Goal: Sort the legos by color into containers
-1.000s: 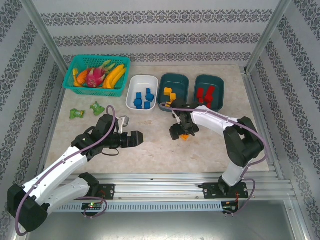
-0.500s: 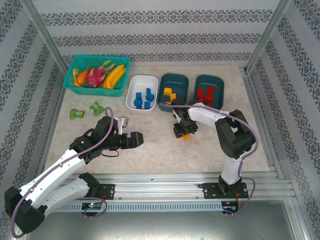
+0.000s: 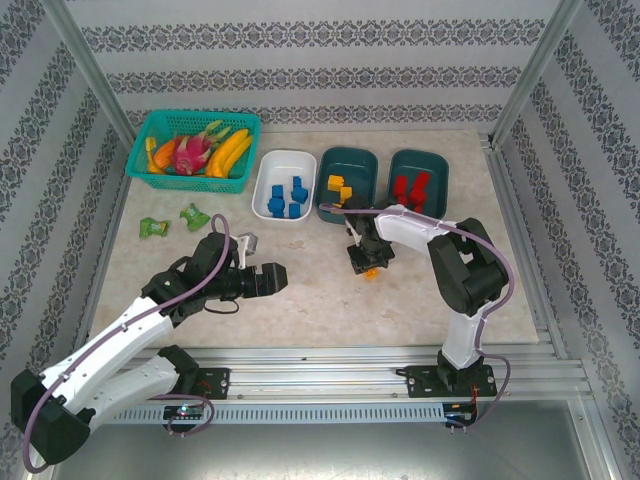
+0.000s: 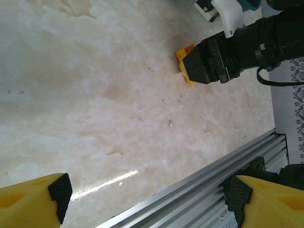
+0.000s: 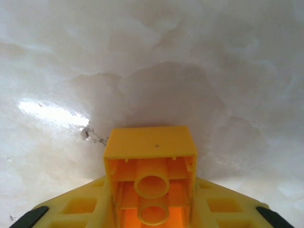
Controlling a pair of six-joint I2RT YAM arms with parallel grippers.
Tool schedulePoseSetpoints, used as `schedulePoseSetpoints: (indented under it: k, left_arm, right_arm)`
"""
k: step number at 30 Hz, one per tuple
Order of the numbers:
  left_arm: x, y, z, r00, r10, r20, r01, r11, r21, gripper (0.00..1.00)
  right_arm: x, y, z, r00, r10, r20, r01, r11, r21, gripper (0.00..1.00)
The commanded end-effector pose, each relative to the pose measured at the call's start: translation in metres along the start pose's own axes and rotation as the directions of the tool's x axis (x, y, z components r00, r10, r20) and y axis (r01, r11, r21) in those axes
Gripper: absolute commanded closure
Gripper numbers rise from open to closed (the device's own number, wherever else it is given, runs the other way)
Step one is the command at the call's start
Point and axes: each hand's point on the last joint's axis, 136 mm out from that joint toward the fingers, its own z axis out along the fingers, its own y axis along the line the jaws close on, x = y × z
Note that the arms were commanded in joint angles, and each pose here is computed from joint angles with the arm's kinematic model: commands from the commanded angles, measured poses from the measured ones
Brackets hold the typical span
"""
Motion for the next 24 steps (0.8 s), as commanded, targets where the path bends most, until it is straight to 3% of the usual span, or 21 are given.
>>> schedulePoseSetpoints:
  k: [1, 6, 11, 24]
  left_arm:
    - [-0.021, -0.021, -0.009, 0.998, -0.002, 0.065, 0.0, 1.0, 0.024, 0.12]
    - [-0.055, -0.043, -0.005, 0.995, -0.023, 0.095, 0.019, 0.999, 0.043, 0.12]
    - [-0.094, -0.051, 0.013, 0.992, -0.055, 0.112, 0.048, 0.997, 0.065, 0.12]
    - [-0.206, -0.05, 0.059, 0.986, -0.066, 0.151, 0.048, 0.991, 0.121, 0.12]
  right_arm:
    - [-0.022, 0.006, -0.044, 0.992, 0.054, 0.114, -0.05, 0.998, -0.037, 0.7]
    - [-0.066, 0.008, -0.093, 0.959, 0.156, 0.238, -0.13, 0.984, -0.121, 0.73]
    - [-0.121, -0.003, -0.11, 0.922, 0.249, 0.298, -0.204, 0.963, -0.174, 0.74]
    - [-0.236, -0.049, -0.084, 0.85, 0.379, 0.366, -0.329, 0.924, -0.194, 0.74]
